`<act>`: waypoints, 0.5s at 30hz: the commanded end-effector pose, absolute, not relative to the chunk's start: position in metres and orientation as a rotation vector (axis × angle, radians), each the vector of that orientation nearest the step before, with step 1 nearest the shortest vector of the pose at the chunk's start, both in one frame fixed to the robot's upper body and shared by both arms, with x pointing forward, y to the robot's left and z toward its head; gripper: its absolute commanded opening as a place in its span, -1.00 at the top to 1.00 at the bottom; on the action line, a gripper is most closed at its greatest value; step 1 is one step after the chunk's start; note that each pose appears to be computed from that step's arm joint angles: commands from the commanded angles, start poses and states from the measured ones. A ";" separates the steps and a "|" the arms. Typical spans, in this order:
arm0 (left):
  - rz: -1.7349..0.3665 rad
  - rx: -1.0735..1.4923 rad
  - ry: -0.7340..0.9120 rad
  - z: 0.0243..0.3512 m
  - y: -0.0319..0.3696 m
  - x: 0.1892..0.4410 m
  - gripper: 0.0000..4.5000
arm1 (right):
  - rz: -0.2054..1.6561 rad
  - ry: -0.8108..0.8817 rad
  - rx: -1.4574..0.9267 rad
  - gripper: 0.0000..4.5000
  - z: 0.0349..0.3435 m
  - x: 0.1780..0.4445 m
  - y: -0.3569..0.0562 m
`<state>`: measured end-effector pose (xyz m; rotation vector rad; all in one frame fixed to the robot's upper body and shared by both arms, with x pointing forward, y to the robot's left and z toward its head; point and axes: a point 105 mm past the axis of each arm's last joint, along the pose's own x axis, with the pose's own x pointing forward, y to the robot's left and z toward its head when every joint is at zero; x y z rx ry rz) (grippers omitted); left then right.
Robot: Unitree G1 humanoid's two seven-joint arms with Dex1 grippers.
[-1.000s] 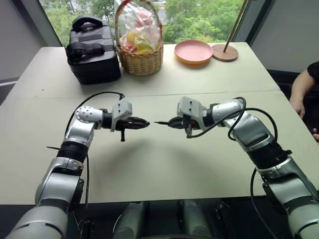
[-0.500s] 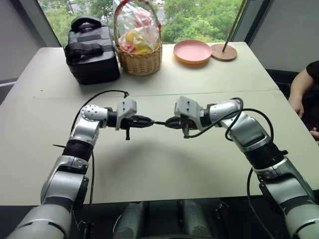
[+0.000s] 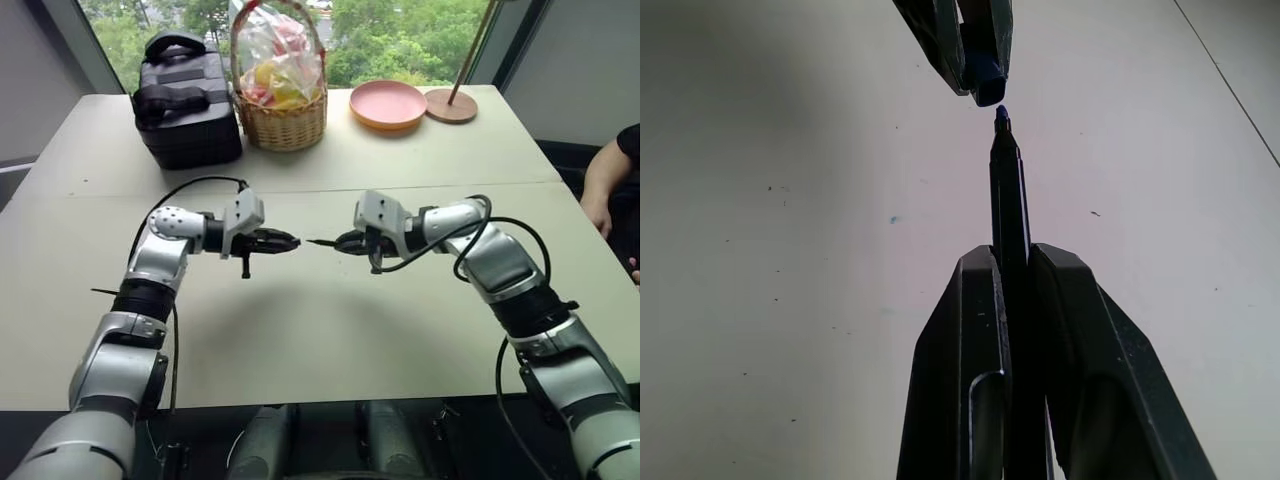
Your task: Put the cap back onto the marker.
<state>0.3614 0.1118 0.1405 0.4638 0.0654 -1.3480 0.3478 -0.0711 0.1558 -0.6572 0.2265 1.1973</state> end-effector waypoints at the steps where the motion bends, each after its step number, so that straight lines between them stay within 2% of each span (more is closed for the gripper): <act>1: -1.352 0.460 0.020 0.149 0.106 0.361 0.99 | 1.191 0.158 -0.678 1.00 0.174 0.350 -0.067; 11: -1.381 0.500 0.019 0.142 0.089 0.364 0.99 | 1.203 0.143 -0.684 1.00 0.176 0.348 -0.063; 15: -1.420 0.623 0.023 0.138 0.084 0.365 0.99 | 1.214 0.132 -0.740 1.00 0.177 0.349 -0.062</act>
